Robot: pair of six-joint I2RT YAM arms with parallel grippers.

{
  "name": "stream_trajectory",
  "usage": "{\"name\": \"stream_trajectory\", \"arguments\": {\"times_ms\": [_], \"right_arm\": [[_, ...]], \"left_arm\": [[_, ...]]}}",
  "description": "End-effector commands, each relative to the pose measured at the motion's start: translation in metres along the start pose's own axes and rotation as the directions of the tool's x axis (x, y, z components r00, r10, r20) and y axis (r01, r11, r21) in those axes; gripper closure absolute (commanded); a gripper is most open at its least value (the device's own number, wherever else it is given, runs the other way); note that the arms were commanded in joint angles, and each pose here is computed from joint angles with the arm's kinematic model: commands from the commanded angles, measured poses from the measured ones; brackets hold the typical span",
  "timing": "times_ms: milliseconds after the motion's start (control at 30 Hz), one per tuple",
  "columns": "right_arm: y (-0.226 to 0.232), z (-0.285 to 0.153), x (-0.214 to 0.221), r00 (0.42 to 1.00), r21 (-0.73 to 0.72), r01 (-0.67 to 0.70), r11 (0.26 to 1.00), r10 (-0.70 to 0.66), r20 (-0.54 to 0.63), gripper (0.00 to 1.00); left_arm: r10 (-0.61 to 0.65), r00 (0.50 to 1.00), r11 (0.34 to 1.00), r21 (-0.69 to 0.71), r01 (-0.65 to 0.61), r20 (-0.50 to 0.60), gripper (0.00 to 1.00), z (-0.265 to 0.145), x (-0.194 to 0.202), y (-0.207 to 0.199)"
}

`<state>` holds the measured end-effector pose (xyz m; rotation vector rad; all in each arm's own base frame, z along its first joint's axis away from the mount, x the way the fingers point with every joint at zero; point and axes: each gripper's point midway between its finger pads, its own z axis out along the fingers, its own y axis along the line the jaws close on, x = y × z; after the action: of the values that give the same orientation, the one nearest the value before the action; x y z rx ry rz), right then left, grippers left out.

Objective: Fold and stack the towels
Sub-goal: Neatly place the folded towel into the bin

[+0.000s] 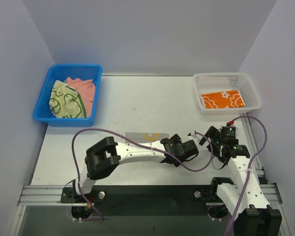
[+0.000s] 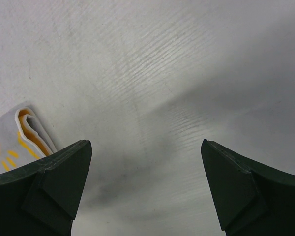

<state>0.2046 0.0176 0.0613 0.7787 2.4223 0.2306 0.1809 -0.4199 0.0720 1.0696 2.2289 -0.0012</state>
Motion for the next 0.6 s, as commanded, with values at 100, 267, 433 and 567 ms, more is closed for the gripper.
{"name": "stream_trajectory", "arguments": {"times_ms": [100,267,433,567], "right_arm": [[-0.009,0.001,0.011,0.999,0.021,0.014,1.000,-0.014,-0.037,0.00],[-0.009,0.002,0.013,0.999,0.018,0.011,1.000,-0.011,-0.042,0.00],[-0.008,0.003,0.014,0.999,0.005,0.009,1.000,-0.009,-0.043,0.00],[-0.005,0.004,0.015,0.999,-0.013,0.004,1.000,-0.005,-0.049,0.00]], "left_arm": [[0.098,0.995,0.995,-0.032,-0.099,-0.022,0.27,0.014,-0.001,-0.004],[0.132,0.989,0.990,-0.035,-0.135,-0.070,0.33,0.027,0.017,-0.006],[0.159,0.980,0.985,-0.043,-0.165,-0.119,0.44,0.037,0.035,-0.006],[0.179,0.972,0.981,-0.044,-0.188,-0.154,0.59,0.043,0.048,-0.006]]}}
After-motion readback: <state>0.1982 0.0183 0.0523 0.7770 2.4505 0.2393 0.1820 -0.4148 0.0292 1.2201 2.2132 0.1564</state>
